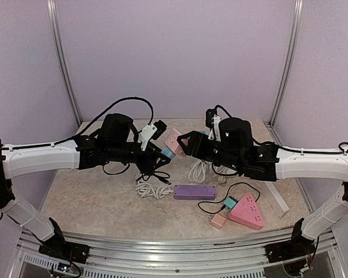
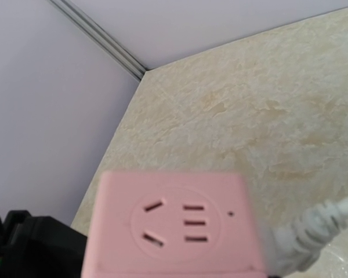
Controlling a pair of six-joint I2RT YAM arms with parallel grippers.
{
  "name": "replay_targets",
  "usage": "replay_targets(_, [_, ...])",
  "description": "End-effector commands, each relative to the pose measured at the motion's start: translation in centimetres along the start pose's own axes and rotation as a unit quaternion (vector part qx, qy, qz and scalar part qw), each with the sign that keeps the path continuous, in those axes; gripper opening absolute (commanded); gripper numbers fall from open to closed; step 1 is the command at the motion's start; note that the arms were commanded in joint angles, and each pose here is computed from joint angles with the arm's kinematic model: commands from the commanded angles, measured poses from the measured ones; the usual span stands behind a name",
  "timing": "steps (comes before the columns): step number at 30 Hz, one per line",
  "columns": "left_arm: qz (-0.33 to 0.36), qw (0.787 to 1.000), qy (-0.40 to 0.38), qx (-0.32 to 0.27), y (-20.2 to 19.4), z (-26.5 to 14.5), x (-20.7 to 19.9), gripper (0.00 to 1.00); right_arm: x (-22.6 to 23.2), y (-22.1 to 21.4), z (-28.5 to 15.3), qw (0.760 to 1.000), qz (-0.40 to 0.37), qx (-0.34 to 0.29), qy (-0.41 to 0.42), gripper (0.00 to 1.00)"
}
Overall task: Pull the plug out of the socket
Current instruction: Remove the plug from the socket.
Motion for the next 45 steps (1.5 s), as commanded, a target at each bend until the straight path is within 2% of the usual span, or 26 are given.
replay_targets(1, [0.004, 1.000, 0.022, 0.020, -0.4, -1.1, 0.3, 0.05, -0.5, 5.1, -1.2, 0.996, -0.010, -0.086, -0.032, 0.00])
replay_targets(6, [-0.027, 0.999, 0.026, 0.017, 0.1, -1.4, 1.1, 0.05, -1.1, 4.0, -1.0, 0.996, -0.004, -0.081, -0.030, 0.00])
replay_targets(12, [-0.091, 0.996, 0.013, 0.005, 0.5, -1.7, 2.5, 0.05, -0.4, 2.4, -1.9, 0.993, 0.005, -0.111, -0.035, 0.00])
replay_targets(19, [-0.116, 0.993, 0.018, 0.006, 0.3, -1.8, 3.4, 0.05, -0.2, 1.0, -2.1, 0.990, 0.021, -0.127, -0.059, 0.00])
replay_targets(24, [-0.093, 0.995, 0.018, 0.007, 0.2, -1.7, 3.1, 0.05, -0.1, 1.4, -1.8, 0.989, 0.013, -0.126, -0.079, 0.00])
replay_targets(35, [0.005, 0.998, 0.052, 0.026, -0.4, -1.3, 1.3, 0.04, -0.8, 3.7, -0.5, 0.991, 0.008, -0.107, -0.077, 0.00])
replay_targets(45, [-0.011, 0.999, 0.044, 0.023, -0.2, -1.4, 1.4, 0.06, -0.5, 3.8, -0.6, 0.993, 0.004, -0.107, -0.059, 0.00])
Point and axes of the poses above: each gripper's point midway between its finger pads, its own z axis out along the fingers, its own x axis along the line the jaws close on, y = z × x, the point moved 5 cm from there along -z, back along the fingers, and after that the axes turned 2 degrees about z, right-handed, at the moved point
